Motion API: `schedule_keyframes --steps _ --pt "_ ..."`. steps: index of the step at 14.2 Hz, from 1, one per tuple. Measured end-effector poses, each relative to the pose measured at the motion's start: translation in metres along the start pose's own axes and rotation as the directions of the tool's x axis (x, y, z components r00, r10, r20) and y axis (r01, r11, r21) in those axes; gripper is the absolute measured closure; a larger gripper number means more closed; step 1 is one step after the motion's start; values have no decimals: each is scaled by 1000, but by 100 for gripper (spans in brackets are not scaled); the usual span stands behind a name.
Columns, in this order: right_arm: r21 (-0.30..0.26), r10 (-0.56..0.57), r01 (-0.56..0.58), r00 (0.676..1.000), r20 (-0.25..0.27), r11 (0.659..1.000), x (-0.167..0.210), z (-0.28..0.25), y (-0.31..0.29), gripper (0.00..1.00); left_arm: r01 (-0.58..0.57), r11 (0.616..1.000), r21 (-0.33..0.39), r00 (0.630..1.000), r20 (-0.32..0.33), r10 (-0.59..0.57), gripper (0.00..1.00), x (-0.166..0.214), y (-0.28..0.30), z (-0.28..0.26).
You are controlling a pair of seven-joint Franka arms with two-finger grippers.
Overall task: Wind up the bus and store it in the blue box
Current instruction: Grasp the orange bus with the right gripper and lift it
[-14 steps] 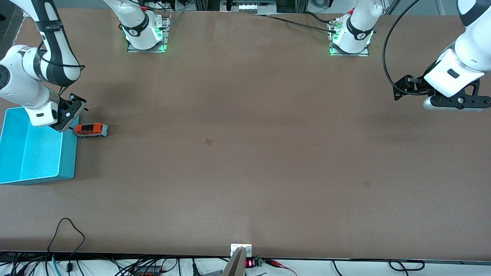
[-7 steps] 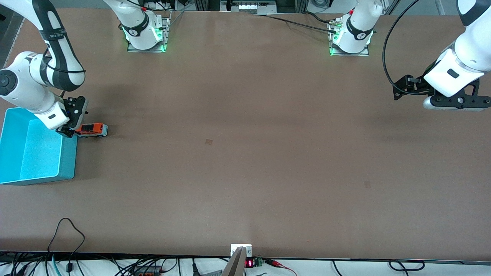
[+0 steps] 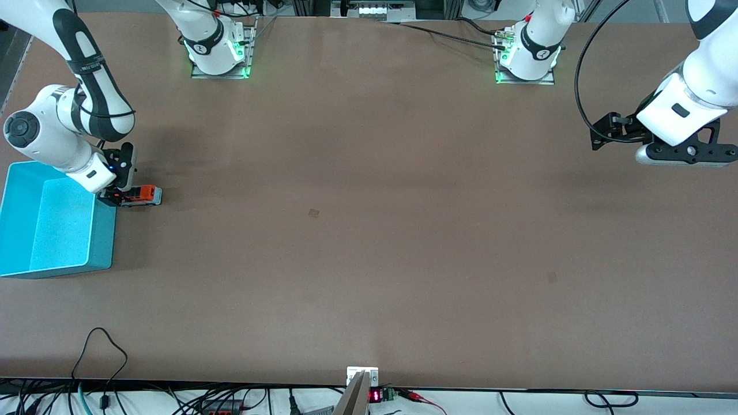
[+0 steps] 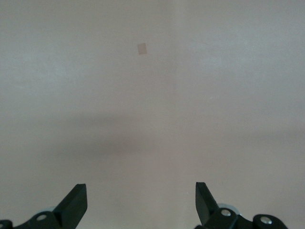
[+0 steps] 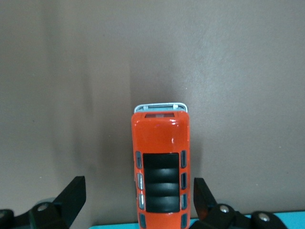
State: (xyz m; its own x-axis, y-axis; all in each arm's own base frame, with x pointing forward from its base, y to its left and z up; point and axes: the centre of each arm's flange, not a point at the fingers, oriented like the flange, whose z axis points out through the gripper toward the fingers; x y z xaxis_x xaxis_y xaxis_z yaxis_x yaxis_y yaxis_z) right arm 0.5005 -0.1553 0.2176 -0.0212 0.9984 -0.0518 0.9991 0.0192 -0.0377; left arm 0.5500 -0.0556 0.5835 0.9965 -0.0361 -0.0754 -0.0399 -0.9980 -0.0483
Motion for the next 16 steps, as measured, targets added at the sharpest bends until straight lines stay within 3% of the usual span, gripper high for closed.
schedule_keyframes --steps 9,13,14,16 --pt "-44 -23 22 1000 -4 999 12 18 7 0 -13 1000 1 1000 -1 13 0 -1 7 0" --pt "-49 -33 33 999 -9 998 18 28 9 41 -14 1000 1 1000 -1 14 0 -1 8 -1" --pt "-52 -39 39 999 -10 998 21 27 10 46 -14 1000 1 1000 -1 14 0 -1 8 -1" --pt "-56 -43 43 999 -11 997 24 25 11 46 -14 1000 1 1000 -1 14 0 -1 8 -1"
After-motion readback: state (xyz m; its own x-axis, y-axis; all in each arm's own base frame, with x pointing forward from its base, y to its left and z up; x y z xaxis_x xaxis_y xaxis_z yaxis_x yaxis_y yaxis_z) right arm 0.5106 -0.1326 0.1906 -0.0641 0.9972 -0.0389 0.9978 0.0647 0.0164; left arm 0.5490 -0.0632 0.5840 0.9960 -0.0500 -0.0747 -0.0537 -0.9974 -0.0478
